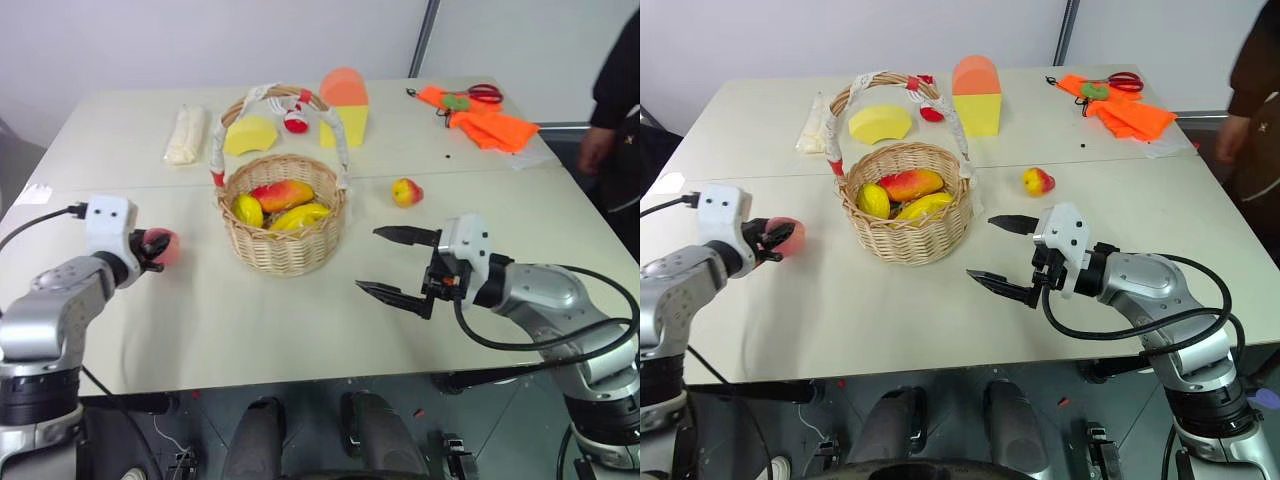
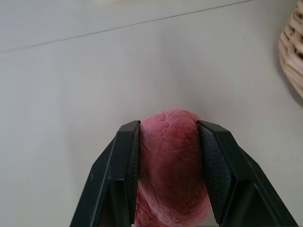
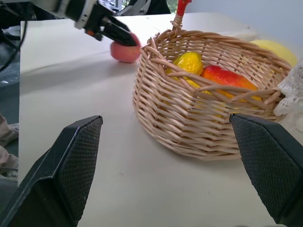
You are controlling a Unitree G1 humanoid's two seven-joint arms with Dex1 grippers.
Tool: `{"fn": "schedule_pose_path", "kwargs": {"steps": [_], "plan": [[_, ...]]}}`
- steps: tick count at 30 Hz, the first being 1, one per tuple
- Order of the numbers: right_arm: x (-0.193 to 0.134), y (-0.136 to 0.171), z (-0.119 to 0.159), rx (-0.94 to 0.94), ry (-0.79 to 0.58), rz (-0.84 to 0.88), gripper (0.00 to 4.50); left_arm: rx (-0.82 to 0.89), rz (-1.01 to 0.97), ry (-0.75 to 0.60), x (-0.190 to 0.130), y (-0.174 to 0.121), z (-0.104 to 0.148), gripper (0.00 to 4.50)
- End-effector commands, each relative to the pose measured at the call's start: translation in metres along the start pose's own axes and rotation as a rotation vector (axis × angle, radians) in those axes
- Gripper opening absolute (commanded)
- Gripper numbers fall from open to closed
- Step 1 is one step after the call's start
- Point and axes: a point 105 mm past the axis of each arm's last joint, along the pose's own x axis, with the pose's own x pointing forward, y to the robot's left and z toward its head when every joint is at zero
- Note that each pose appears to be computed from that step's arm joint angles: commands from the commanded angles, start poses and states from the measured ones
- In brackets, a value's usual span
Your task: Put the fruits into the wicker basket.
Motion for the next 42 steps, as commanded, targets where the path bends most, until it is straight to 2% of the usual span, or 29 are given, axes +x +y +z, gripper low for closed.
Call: {"fn": "schedule_pose_path", "kwargs": {"steps": [1,5,8,14,17,18,19,22,24,30,34,38,42], "plan": [[0.000,-0.004,0.011,-0.049,-0.033,-0.002,4.50,0.078,-0.180,-0.215,-0.032,-0.020,0.047,1.75],[-0.003,-0.012,0.012,-0.059,-0.032,-0.010,4.50,0.034,-0.490,-0.335,-0.065,-0.065,0.080,1.75],[-0.004,-0.019,0.014,-0.075,-0.032,-0.026,4.50,0.095,-0.643,-0.391,-0.067,-0.109,0.102,1.75],[-0.005,-0.025,0.018,-0.088,-0.031,-0.056,4.50,0.176,-0.587,-0.414,-0.026,-0.148,0.122,1.75],[-0.008,-0.030,0.013,-0.078,-0.004,-0.110,4.50,0.211,-0.572,-0.388,-0.002,-0.160,0.117,1.75],[-0.009,-0.032,0.010,-0.076,0.007,-0.129,4.50,0.200,-0.580,-0.393,0.001,-0.162,0.117,1.75],[-0.010,-0.036,0.006,-0.066,0.025,-0.161,4.50,0.185,-0.574,-0.404,0.003,-0.161,0.119,2.06],[-0.016,-0.053,-0.007,-0.070,0.076,-0.277,4.50,0.180,-0.545,-0.434,0.008,-0.159,0.124,3.20],[-0.022,-0.069,-0.019,-0.069,0.119,-0.375,4.50,0.186,-0.572,-0.457,0.003,-0.160,0.125,4.18],[-0.026,-0.121,-0.041,-0.008,0.137,-0.620,4.50,0.092,-0.803,-0.422,-0.033,-0.153,0.097,4.18],[-0.013,-0.147,-0.048,0.023,0.115,-0.692,4.50,0.101,-0.834,-0.368,-0.046,-0.147,0.077,4.18],[0.003,-0.166,-0.054,0.070,0.112,-0.742,4.50,0.099,-0.830,-0.371,-0.051,-0.148,0.073,4.18],[0.011,-0.181,-0.075,0.160,0.161,-0.786,4.50,0.088,-0.837,-0.386,-0.055,-0.153,0.074,4.18]]}}
